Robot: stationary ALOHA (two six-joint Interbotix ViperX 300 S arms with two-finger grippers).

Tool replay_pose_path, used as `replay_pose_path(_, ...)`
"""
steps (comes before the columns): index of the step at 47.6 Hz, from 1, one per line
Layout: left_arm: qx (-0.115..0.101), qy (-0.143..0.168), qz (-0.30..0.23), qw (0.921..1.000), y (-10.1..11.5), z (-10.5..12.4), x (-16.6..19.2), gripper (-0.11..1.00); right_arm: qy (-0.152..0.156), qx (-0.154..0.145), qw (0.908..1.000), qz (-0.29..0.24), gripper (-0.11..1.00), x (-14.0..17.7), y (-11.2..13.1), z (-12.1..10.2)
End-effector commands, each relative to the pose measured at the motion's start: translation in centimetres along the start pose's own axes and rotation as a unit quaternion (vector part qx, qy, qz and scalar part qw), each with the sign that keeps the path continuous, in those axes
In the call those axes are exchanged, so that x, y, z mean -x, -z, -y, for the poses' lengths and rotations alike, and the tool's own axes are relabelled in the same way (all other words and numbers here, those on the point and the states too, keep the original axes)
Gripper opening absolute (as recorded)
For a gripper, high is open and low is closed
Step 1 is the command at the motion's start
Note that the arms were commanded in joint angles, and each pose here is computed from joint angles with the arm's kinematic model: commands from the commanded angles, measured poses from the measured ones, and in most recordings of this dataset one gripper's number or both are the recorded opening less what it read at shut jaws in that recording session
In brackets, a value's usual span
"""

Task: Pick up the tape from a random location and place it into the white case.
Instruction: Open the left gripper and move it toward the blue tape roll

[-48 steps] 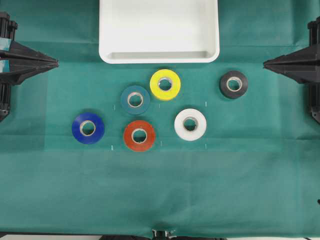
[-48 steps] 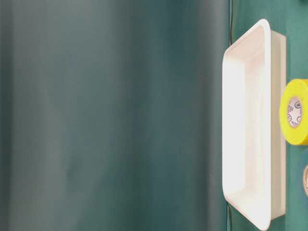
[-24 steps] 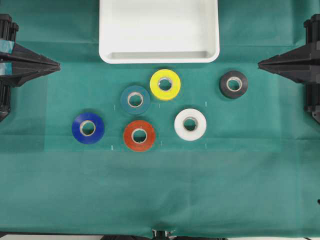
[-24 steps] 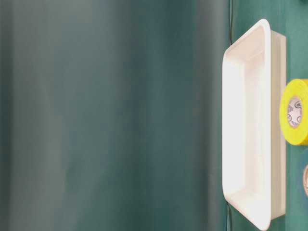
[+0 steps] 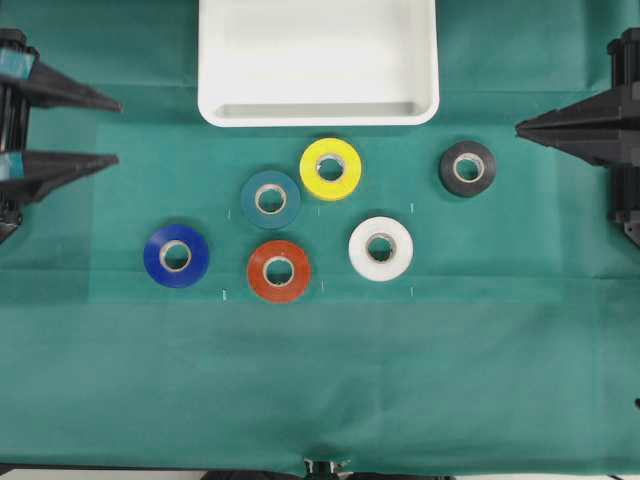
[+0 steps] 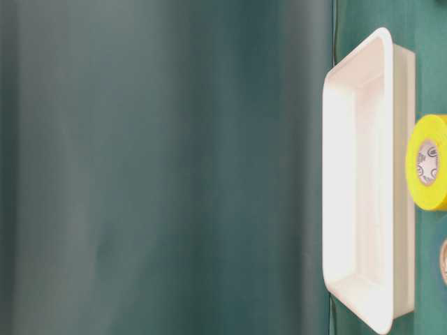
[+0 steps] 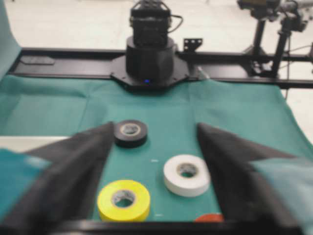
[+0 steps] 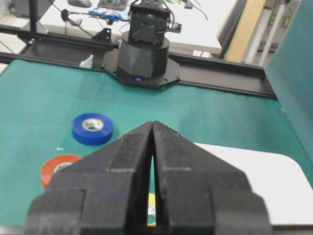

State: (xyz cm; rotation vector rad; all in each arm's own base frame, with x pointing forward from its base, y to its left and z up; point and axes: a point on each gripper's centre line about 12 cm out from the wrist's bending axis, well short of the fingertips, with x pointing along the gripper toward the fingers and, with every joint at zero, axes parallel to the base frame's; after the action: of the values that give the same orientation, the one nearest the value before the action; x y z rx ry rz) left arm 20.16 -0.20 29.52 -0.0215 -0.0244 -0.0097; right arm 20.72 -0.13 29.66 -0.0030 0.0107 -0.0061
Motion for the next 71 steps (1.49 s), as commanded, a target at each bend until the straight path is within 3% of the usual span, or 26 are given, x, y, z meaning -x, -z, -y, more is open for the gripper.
replay_pose_path(1,0.002,0.001,0.002,1.0,-0.3,0.1,-0.2,0.84,0.001,0.0,1.0,0.01,0.0,-0.2,-0.9,0.0)
replay_pose_path(6,0.002,0.001,0.004,1.0,-0.4,0.1,-0.2,0.98,0.001,0.0,1.0,0.01,0.0,-0.2,-0.9,0.0)
replay_pose_path(24,0.005,0.01,0.001,0.9999,-0.3,0.4,-0.1,0.97,0.001,0.0,0.9999,0.01,0.0,-0.2,-0.9,0.1)
replay_pose_path(48,0.007,0.11,-0.016,0.9938,-0.2,4.5,0.3,0.97,0.001,0.0,0.9999,0.011,0.0,-0.2,-0.9,0.1)
replay_pose_path(71,0.005,0.11,-0.019,0.9937,-0.2,4.5,0.3,0.97,0.001,0.0,1.0,0.007,0.0,-0.2,-0.8,0.0)
